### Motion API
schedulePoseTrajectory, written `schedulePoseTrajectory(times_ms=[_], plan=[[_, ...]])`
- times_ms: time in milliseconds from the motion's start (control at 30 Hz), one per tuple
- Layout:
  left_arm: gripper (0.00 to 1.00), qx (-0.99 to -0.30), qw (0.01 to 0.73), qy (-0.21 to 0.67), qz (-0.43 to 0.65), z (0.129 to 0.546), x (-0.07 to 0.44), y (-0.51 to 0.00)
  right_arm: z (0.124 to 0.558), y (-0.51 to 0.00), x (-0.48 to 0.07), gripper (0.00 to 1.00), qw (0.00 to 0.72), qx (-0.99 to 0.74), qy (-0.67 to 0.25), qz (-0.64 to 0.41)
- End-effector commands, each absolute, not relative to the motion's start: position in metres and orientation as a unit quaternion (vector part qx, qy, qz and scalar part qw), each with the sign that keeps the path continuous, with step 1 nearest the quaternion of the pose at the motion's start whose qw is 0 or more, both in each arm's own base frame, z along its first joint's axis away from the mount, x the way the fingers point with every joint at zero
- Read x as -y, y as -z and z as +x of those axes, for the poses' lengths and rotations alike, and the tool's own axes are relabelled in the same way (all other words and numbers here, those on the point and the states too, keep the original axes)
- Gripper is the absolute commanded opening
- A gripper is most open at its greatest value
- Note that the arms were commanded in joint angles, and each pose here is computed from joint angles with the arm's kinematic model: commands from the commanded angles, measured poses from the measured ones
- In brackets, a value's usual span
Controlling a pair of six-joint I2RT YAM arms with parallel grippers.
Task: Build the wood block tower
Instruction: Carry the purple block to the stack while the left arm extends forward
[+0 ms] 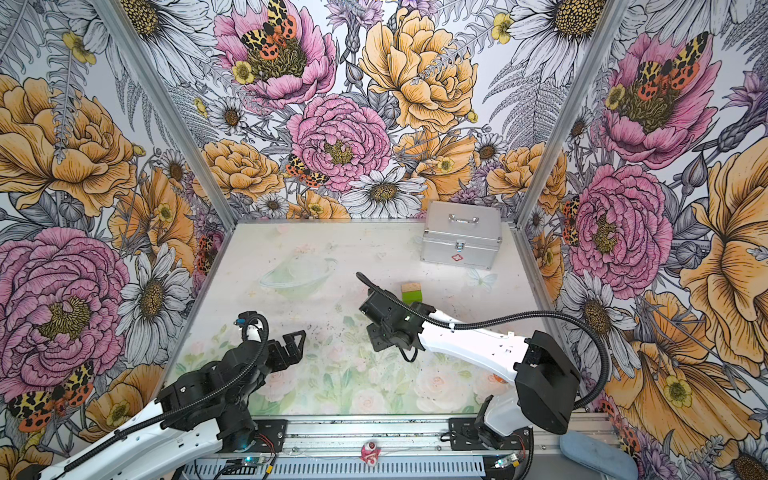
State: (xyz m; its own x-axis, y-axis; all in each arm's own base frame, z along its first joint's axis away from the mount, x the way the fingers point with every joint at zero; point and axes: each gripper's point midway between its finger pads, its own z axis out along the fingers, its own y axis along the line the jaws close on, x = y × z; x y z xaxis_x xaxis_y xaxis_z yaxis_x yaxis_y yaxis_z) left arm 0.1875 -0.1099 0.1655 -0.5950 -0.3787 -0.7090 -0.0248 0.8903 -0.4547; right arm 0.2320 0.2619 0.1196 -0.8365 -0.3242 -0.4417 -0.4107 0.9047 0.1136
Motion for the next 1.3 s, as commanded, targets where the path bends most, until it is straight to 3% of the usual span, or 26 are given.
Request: schedulePoseTrajectory(times_ms=[0, 500, 867, 1267], plan=[[0.99, -0.866, 0.448, 0.199, -0.101, 0.197, 0.119, -0.179, 0.255, -0.144, -0.246, 0.33, 0.238, -0.950, -0.092, -0.178], [0.99, -0.871, 0.426, 0.241, -0.033, 0.231, 0.201, -0.183, 0.343, -0.155, -0.201, 0.33, 0.245, -0.960, -0.066, -0.120], [0.99, -0.869, 0.410, 0.274, 0.047, 0.243, 0.257, -0.193, 0.365, -0.141, -0.195, 0.32, 0.227, -0.965, -0.068, -0.114], [0.99, -0.876, 0.400, 0.265, 0.053, 0.248, 0.263, -0.186, 0.376, -0.125, -0.191, 0.32, 0.209, -0.970, -0.063, -0.110]])
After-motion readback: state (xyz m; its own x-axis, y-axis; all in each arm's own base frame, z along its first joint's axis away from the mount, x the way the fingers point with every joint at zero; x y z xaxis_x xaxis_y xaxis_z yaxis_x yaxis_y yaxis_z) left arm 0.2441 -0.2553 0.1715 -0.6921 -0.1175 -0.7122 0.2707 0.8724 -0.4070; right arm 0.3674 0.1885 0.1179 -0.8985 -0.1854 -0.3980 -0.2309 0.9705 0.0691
